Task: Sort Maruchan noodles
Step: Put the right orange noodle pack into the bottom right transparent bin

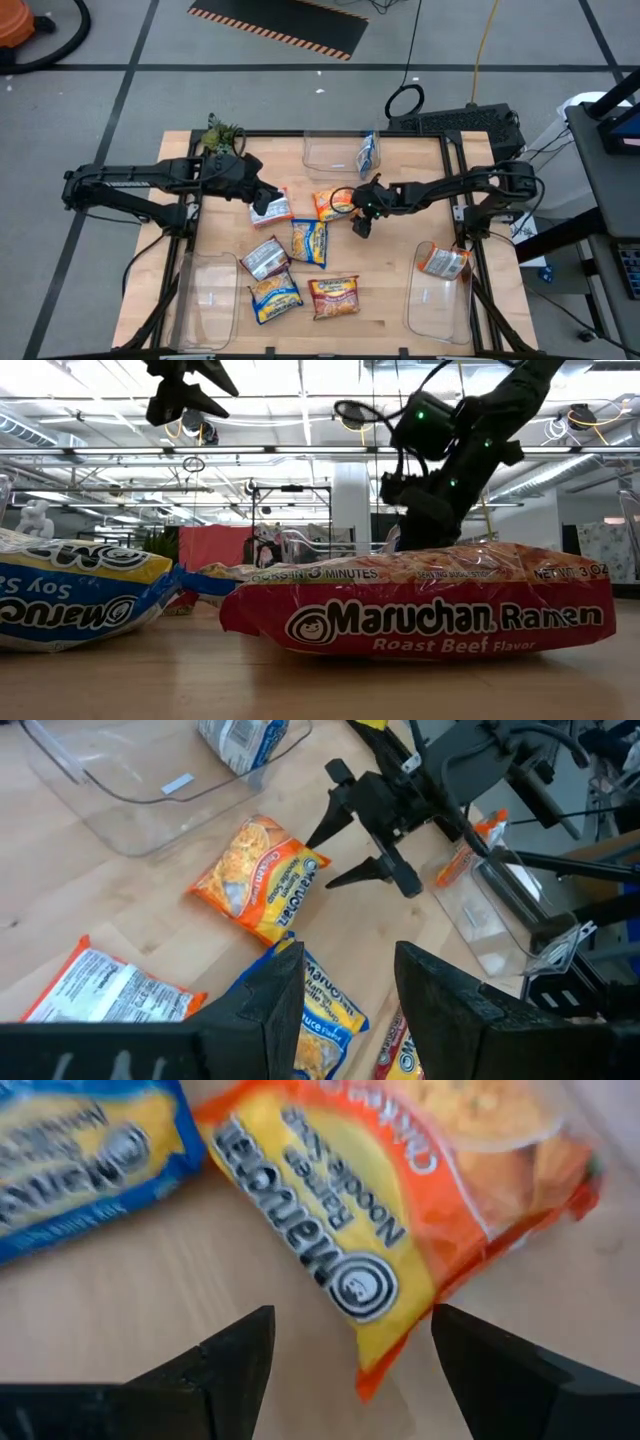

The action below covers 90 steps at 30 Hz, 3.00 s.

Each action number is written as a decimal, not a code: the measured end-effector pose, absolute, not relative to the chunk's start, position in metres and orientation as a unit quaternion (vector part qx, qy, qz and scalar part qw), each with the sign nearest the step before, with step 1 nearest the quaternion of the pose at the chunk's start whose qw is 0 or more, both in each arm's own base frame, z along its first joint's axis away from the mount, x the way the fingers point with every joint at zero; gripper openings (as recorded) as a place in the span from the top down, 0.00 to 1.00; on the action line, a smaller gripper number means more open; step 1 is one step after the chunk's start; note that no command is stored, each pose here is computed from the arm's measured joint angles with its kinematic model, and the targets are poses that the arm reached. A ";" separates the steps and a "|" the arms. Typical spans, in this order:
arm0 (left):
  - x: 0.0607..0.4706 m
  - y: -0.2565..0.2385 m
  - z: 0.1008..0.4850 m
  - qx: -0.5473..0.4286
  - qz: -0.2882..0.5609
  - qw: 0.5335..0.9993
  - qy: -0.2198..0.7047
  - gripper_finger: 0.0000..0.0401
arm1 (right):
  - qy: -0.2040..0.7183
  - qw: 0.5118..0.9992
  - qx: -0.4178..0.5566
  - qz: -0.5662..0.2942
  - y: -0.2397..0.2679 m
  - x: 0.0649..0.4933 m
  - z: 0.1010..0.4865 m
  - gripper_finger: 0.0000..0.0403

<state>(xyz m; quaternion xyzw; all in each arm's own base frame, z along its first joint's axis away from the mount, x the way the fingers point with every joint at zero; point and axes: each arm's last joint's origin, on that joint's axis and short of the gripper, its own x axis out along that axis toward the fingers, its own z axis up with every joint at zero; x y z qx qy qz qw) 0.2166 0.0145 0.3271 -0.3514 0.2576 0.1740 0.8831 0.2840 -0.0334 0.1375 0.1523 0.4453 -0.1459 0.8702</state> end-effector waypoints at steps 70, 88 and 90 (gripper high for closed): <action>0.229 0.010 0.318 -0.372 0.240 0.863 0.242 0.46 | 0.264 0.890 0.345 -0.139 -0.008 0.284 0.201 1.00; 0.327 -0.033 0.248 -0.238 0.158 0.923 0.257 0.05 | 0.241 0.836 0.475 -0.131 -0.011 0.280 0.213 1.00; 0.331 -0.031 0.239 -0.209 0.157 0.926 0.274 0.05 | 0.241 0.838 0.475 -0.120 -0.011 0.279 0.214 1.00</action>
